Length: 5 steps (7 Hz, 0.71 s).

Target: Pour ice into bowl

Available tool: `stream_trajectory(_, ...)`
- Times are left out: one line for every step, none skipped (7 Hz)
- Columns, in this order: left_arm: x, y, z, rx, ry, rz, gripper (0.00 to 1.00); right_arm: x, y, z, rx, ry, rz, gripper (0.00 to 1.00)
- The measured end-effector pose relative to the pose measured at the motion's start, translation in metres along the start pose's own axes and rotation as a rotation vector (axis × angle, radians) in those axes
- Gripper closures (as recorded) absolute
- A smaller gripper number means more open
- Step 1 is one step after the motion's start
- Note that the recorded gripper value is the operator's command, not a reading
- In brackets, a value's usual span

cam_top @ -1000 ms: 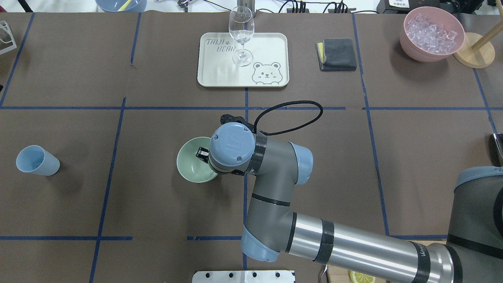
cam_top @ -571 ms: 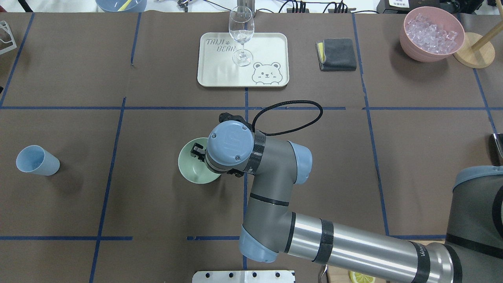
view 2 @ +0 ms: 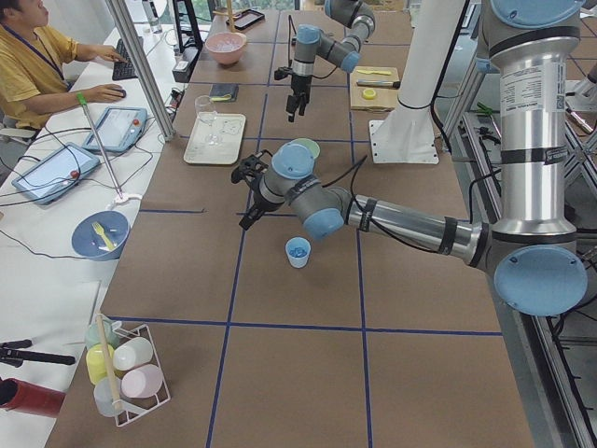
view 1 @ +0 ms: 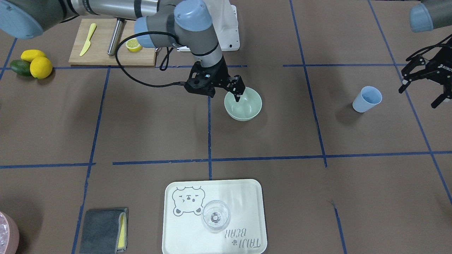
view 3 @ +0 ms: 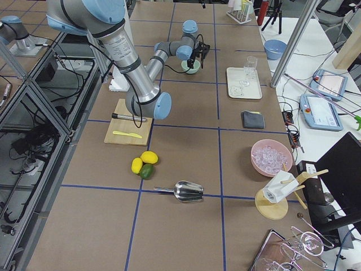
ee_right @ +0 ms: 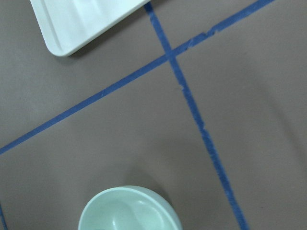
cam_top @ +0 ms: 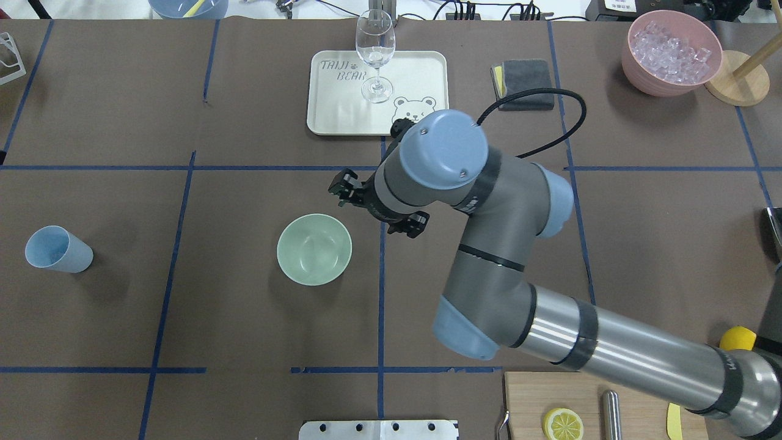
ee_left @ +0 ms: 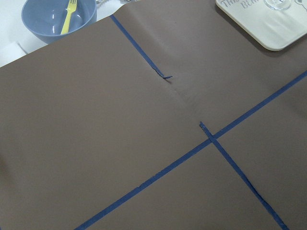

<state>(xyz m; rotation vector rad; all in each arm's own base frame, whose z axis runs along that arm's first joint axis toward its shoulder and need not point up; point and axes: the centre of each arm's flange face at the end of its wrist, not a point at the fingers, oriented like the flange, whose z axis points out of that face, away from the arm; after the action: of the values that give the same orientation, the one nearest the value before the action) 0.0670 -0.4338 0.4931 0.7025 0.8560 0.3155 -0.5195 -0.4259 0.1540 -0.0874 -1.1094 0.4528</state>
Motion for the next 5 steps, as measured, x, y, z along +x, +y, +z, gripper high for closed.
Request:
stream_trajectory(-0.001, 0.043, -0.013, 0.064, -0.030, -0.023, 0.08, 0.042, -0.020, -0.028, 0.002, -0.003, -0.023, 0.00)
stream_trajectory(0.006, 0.073, -0.022, 0.107, -0.024, -0.081, 0.09, 0.088, -0.041, -0.052, 0.005, 0.012, -0.061, 0.00)
stream_trajectory(0.012, 0.094, -0.026, 0.139, -0.022, -0.138, 0.09, 0.135, -0.063, -0.072, 0.007, 0.043, -0.106, 0.00)
stream_trajectory(0.018, 0.112, -0.029, 0.183, -0.031, -0.185, 0.09, 0.175, -0.083, -0.085, 0.008, 0.078, -0.155, 0.00)
stream_trajectory(0.030, 0.122, -0.022, 0.217, -0.026, -0.230, 0.03, 0.200, -0.096, -0.091, 0.012, 0.104, -0.188, 0.00)
